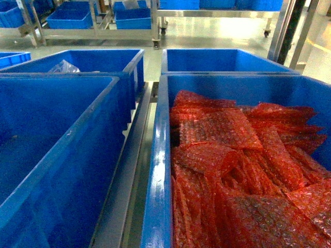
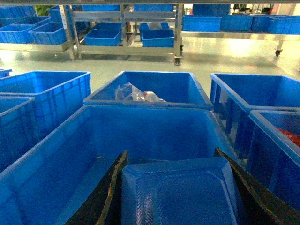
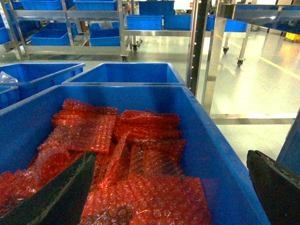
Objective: Pick blue part to blue bin on bottom shelf
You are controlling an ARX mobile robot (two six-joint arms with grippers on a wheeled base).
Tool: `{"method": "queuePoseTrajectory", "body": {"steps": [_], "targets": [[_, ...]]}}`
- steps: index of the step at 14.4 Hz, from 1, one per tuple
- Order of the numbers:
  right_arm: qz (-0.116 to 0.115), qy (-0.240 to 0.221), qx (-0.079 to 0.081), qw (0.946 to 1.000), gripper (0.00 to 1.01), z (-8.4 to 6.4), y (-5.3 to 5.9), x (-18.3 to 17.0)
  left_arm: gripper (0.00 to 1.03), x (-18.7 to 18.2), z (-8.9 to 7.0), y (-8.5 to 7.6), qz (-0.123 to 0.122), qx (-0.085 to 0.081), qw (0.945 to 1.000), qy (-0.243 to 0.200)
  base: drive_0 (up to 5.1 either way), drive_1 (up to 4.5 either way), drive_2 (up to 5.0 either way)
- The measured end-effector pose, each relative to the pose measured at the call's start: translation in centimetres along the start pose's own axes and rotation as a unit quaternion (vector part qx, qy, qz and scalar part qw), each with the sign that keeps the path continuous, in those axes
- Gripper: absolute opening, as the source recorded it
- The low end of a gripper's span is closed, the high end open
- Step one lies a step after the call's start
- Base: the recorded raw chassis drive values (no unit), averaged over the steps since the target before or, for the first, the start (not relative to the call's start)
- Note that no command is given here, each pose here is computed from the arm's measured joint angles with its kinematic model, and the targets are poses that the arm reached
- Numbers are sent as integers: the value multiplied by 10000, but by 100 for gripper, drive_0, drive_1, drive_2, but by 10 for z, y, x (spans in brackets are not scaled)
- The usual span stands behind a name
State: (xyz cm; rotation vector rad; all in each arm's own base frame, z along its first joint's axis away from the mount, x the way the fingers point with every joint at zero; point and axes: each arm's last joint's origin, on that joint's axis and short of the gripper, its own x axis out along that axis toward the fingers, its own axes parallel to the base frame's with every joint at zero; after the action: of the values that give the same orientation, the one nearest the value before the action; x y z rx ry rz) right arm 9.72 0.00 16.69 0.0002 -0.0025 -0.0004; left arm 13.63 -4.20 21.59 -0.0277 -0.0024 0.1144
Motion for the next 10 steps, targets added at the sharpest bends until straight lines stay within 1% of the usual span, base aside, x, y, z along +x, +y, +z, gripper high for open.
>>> {"method": "queuePoseTrajectory", "body": {"steps": [10], "targets": [[0,0,0,10000,98,0,0,0,45,0,0,0,0,1,10000,2,0,0,0]]}}
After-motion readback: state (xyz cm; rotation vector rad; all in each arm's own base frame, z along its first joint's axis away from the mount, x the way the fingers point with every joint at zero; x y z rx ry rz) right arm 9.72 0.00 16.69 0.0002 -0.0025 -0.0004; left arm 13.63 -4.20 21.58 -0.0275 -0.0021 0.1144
